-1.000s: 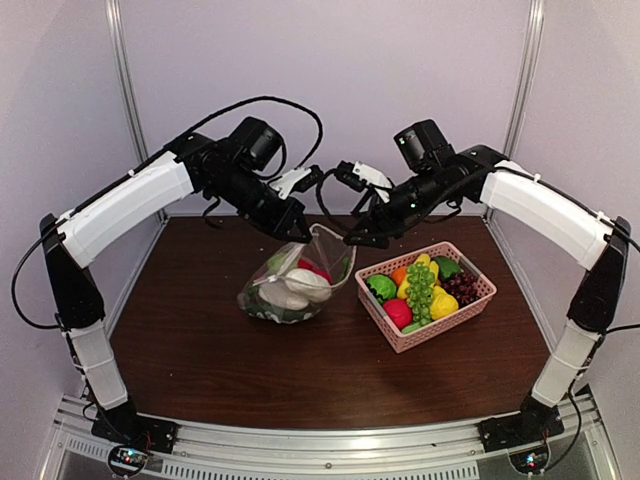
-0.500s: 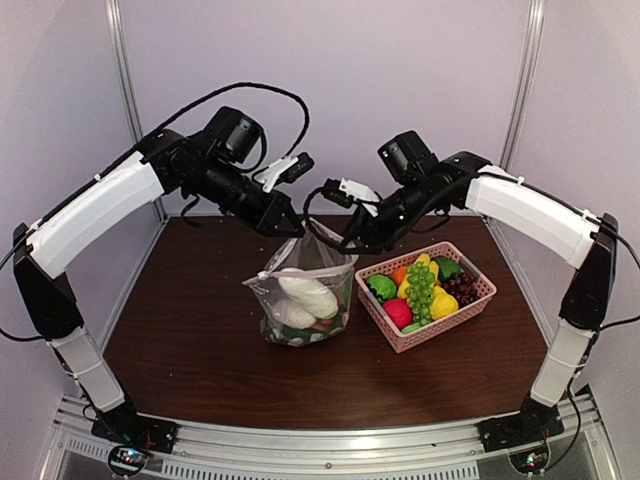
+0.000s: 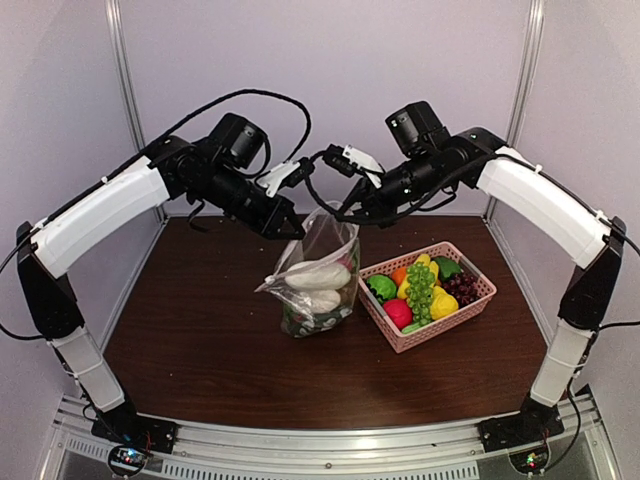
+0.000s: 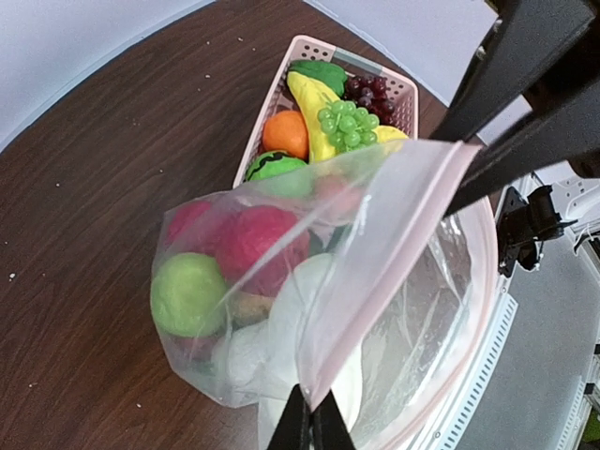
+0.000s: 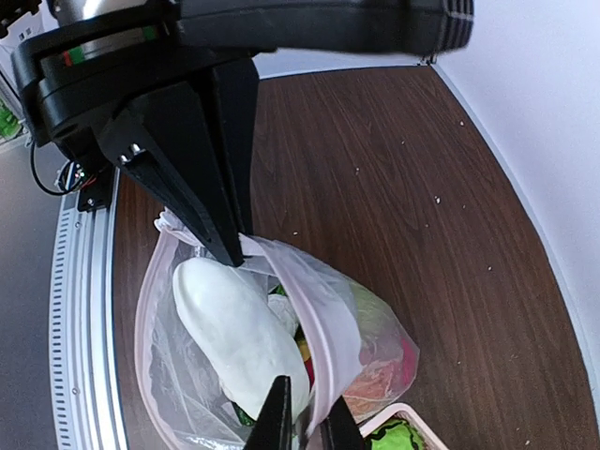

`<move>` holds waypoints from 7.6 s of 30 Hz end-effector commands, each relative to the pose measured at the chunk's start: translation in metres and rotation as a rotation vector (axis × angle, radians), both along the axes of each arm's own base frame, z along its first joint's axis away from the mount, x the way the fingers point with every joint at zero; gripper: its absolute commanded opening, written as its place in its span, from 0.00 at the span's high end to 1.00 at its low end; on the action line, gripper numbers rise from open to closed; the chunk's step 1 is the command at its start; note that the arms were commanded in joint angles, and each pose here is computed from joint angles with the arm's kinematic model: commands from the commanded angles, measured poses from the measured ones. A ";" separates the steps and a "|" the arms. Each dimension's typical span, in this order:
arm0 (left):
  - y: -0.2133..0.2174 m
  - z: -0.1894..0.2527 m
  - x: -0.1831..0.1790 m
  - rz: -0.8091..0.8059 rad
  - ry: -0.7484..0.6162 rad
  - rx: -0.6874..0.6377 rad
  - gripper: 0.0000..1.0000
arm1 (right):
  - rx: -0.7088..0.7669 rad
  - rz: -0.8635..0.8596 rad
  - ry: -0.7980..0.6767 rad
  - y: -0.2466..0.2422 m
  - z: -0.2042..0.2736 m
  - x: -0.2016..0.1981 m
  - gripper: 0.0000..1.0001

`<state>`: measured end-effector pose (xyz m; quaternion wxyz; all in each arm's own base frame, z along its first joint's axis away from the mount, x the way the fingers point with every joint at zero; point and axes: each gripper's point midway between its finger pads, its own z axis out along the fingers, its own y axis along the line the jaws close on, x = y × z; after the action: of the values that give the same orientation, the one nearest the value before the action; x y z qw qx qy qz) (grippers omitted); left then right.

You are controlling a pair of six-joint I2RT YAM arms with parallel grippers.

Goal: Place the food in the zip-top bag and seal the zipper
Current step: Adjust the zipper food storage bag at the center of the board, then pick up the fake fruit from the bin, then place the fake fruit in the zipper food storage bag, then pass from the left arm to the right, then hold the zipper food storage bag at the center of the board, then hold the zipper from the zipper food storage bag.

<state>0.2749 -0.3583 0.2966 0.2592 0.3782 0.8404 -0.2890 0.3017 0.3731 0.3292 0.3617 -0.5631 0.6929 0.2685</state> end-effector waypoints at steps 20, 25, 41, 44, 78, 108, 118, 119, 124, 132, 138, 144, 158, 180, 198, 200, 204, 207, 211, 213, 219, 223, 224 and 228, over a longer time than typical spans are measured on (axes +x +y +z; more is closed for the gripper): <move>-0.009 -0.006 0.030 0.123 0.014 -0.043 1.00 | -0.157 -0.540 0.139 -0.173 -0.136 0.059 0.17; -0.003 0.012 0.030 0.142 0.001 -0.077 1.00 | -0.256 -0.608 0.179 -0.180 -0.178 0.079 0.10; 0.009 0.029 0.031 0.185 -0.036 -0.092 1.00 | -0.254 -0.574 0.206 -0.178 -0.158 0.068 0.85; 0.005 0.032 0.033 0.183 -0.034 -0.104 1.00 | -0.193 -0.524 0.170 -0.172 -0.117 0.059 0.96; -0.037 0.017 0.031 0.093 0.128 -0.220 1.00 | 0.345 0.118 0.007 0.006 0.092 -0.016 1.00; -0.027 0.040 0.011 0.015 0.125 -0.270 1.00 | -0.041 -0.033 -0.071 -0.033 -0.004 -0.006 0.14; -0.022 0.053 0.005 -0.010 0.078 -0.283 0.94 | -0.095 -0.052 -0.032 -0.027 -0.025 0.005 0.73; -0.019 0.053 0.007 -0.001 0.058 -0.273 0.85 | -0.091 -0.056 -0.026 -0.027 -0.024 0.005 0.86; 0.024 0.035 0.006 0.113 -0.230 -0.205 0.48 | -0.064 -0.059 0.028 -0.024 -0.015 -0.001 1.00; 0.082 0.014 -0.079 0.107 -0.463 -0.478 0.27 | -0.068 -0.068 0.091 -0.024 -0.020 -0.007 1.00; 0.084 -0.015 -0.080 0.098 -0.574 -0.415 0.31 | -0.075 -0.075 0.093 -0.026 -0.021 -0.007 1.00; 0.064 -0.016 -0.066 0.051 -0.636 -0.373 0.37 | -0.080 -0.084 0.096 -0.028 -0.023 -0.007 1.00; 0.028 -0.032 -0.057 -0.102 -0.644 -0.280 0.60 | -0.076 -0.089 0.100 -0.028 -0.022 -0.007 1.00; 0.031 -0.046 -0.069 -0.163 -0.694 -0.259 0.52 | -0.081 -0.104 0.106 -0.031 -0.025 -0.006 1.00; 0.043 -0.045 -0.039 -0.029 -0.763 -0.114 0.94 | -0.098 -0.119 0.109 -0.042 -0.031 -0.007 1.00; 0.045 -0.018 -0.044 -0.029 -0.779 -0.157 0.99 | -0.113 -0.119 0.100 -0.046 -0.031 -0.008 1.00; 0.041 0.033 -0.059 -0.095 -0.685 -0.173 1.00 | -0.119 -0.137 0.030 -0.065 -0.003 -0.004 0.99; 0.039 0.047 -0.066 -0.127 -0.543 -0.095 1.00 | -0.067 -0.115 -0.025 -0.082 0.025 -0.009 0.81; 0.038 0.023 -0.072 -0.183 -0.408 0.023 1.00 | -0.010 -0.001 -0.014 -0.078 0.042 -0.033 0.57; 0.034 0.027 -0.073 -0.190 -0.407 0.000 1.00 | 0.024 0.054 0.012 -0.068 0.047 -0.043 0.51; 0.019 0.034 -0.075 -0.215 -0.383 -0.063 1.00 | 0.058 0.164 0.054 -0.034 0.045 -0.059 0.44; 0.014 0.032 -0.074 -0.211 -0.361 -0.075 1.00 | 0.060 0.252 0.092 -0.003 0.031 -0.076 0.44; 0.013 0.032 -0.075 -0.213 -0.359 -0.081 1.00 | 0.061 0.272 0.096 0.003 0.028 -0.079 0.44; 0.012 0.045 -0.076 -0.184 -0.347 -0.130 1.00 | 0.110 0.276 0.116 0.027 0.028 -0.082 0.46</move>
<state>0.2027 -0.3379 0.3135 0.3750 0.5021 0.7365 -0.2548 0.2273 0.3789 0.3464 0.2997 -0.6238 0.6307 0.3512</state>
